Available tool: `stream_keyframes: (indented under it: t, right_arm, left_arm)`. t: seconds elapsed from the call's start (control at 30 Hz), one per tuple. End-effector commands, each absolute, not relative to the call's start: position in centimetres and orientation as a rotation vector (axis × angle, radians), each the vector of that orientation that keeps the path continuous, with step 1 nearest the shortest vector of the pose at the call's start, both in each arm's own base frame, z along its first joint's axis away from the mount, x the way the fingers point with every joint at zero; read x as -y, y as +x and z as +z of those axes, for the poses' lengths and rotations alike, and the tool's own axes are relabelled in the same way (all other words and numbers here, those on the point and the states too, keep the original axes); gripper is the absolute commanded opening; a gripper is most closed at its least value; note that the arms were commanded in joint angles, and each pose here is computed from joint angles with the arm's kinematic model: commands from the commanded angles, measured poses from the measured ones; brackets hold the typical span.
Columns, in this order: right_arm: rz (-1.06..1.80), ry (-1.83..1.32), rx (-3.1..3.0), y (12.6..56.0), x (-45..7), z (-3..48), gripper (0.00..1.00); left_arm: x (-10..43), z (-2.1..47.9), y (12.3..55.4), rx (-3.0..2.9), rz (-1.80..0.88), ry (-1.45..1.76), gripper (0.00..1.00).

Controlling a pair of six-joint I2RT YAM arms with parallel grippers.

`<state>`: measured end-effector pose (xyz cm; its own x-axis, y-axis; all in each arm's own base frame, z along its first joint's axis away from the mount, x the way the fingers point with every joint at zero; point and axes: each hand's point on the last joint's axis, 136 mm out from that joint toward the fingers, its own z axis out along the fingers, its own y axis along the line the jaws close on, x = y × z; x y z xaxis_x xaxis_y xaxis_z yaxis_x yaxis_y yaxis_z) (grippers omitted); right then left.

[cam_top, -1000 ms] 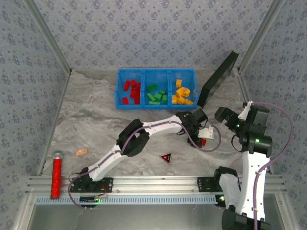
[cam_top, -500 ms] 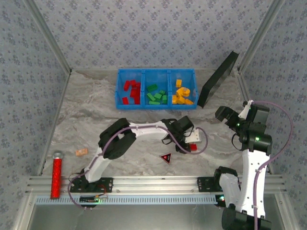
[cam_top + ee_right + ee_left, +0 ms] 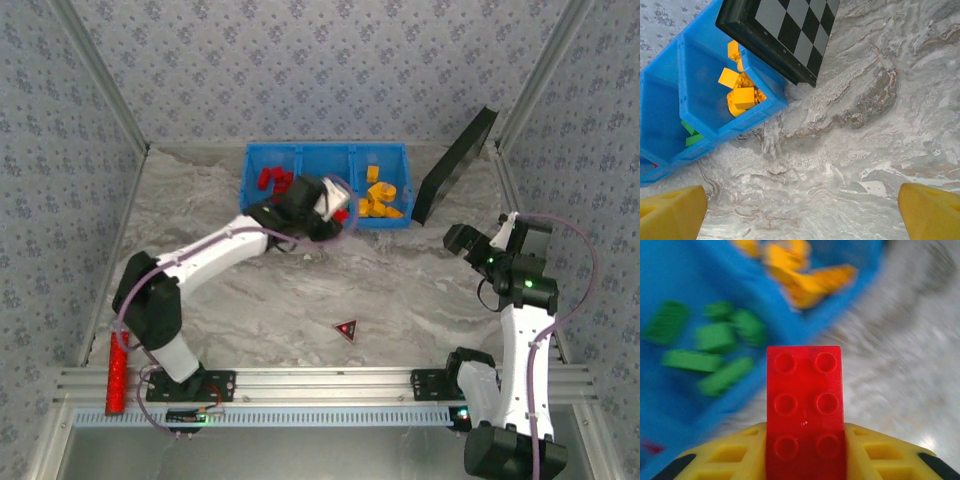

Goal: Sort the legos into containers by color
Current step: Pick up the lego from the middle-right of the table, then place the lego in the container.

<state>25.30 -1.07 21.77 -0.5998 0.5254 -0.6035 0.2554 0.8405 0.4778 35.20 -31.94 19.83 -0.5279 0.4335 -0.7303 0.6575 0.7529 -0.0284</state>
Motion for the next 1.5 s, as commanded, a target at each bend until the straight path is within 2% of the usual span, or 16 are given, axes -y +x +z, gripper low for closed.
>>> stream_keyframes:
  t: [0.0,0.2,0.4,0.57,0.73,0.9,1.07,1.47]
  right_arm:
    - [0.462,0.558,-2.235,25.5,0.6,21.4,1.00]
    - [0.442,0.555,-2.265,25.5,0.5,20.8,1.00]
    - [0.432,0.543,-2.270,25.4,0.3,21.1,1.00]
    - [0.426,0.536,-2.280,25.1,0.2,21.0,1.00]
    - [0.412,0.541,-2.289,24.9,0.4,20.9,1.00]
    - [0.414,0.538,-2.294,25.0,0.3,20.9,1.00]
    - [0.426,0.536,-2.299,25.2,0.2,20.7,1.00]
    - [0.499,0.534,-2.291,26.3,-1.1,20.3,1.00]
  left_arm:
    - [25.5,20.7,40.6,-2.302,-0.292,0.442,0.37]
    - [19.8,18.9,47.1,-2.365,-0.205,0.207,0.36]
    - [17.5,14.5,50.9,-2.476,-0.002,0.209,0.36]
    - [17.3,10.1,51.9,-2.566,-0.009,0.183,0.35]
    - [17.3,7.7,51.8,-2.600,-0.050,0.137,0.35]
    - [17.1,6.9,51.2,-2.603,-0.056,0.124,0.46]
    - [17.5,9.7,50.8,-2.549,-0.104,0.140,0.54]
    - [16.7,26.2,46.9,-2.204,-0.193,0.193,0.61]
